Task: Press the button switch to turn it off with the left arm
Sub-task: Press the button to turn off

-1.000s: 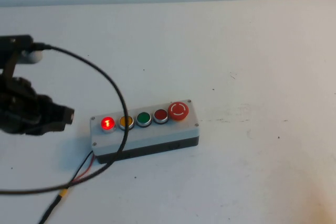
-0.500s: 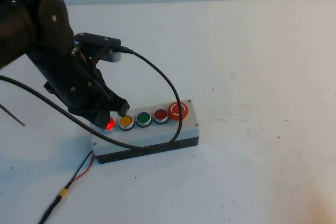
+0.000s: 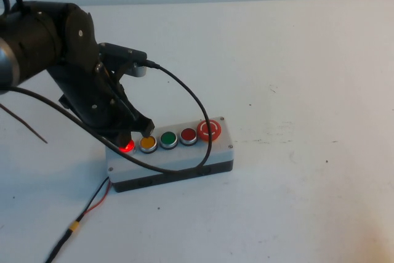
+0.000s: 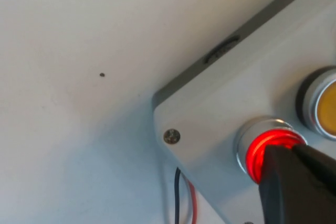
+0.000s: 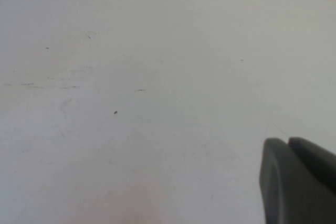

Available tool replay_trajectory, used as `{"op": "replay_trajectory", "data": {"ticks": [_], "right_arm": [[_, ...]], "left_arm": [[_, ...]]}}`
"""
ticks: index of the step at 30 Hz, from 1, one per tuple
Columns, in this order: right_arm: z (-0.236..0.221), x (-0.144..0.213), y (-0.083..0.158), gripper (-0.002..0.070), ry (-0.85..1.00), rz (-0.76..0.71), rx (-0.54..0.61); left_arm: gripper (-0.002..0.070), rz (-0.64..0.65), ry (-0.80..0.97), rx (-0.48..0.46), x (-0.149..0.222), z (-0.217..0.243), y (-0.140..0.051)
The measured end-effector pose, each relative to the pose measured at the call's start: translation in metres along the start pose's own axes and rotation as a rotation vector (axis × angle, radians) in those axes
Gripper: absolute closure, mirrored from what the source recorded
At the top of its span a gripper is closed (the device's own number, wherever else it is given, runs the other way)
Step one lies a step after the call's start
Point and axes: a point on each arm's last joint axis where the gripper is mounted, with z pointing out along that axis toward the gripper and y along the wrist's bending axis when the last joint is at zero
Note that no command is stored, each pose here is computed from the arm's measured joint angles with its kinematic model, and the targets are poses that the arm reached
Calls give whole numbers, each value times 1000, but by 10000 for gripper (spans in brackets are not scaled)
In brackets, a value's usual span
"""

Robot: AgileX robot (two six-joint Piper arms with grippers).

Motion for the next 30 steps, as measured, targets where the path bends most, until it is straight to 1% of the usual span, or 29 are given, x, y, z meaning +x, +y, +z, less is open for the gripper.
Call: {"op": "replay_trajectory", "data": {"ticks": [9, 24, 27, 30], "right_arm": [[0, 0, 0, 692, 0, 0, 0], [0, 0, 0, 692, 0, 0, 0], [0, 0, 0, 692, 0, 0, 0], [0, 0, 0, 692, 0, 0, 0]], "left_arm": [[677, 3, -23, -11, -4, 1, 1], [677, 3, -13, -9, -9, 7, 3], [677, 5, -72, -23, -10, -2, 3], [677, 10, -174, -46, -5, -29, 0]]}}
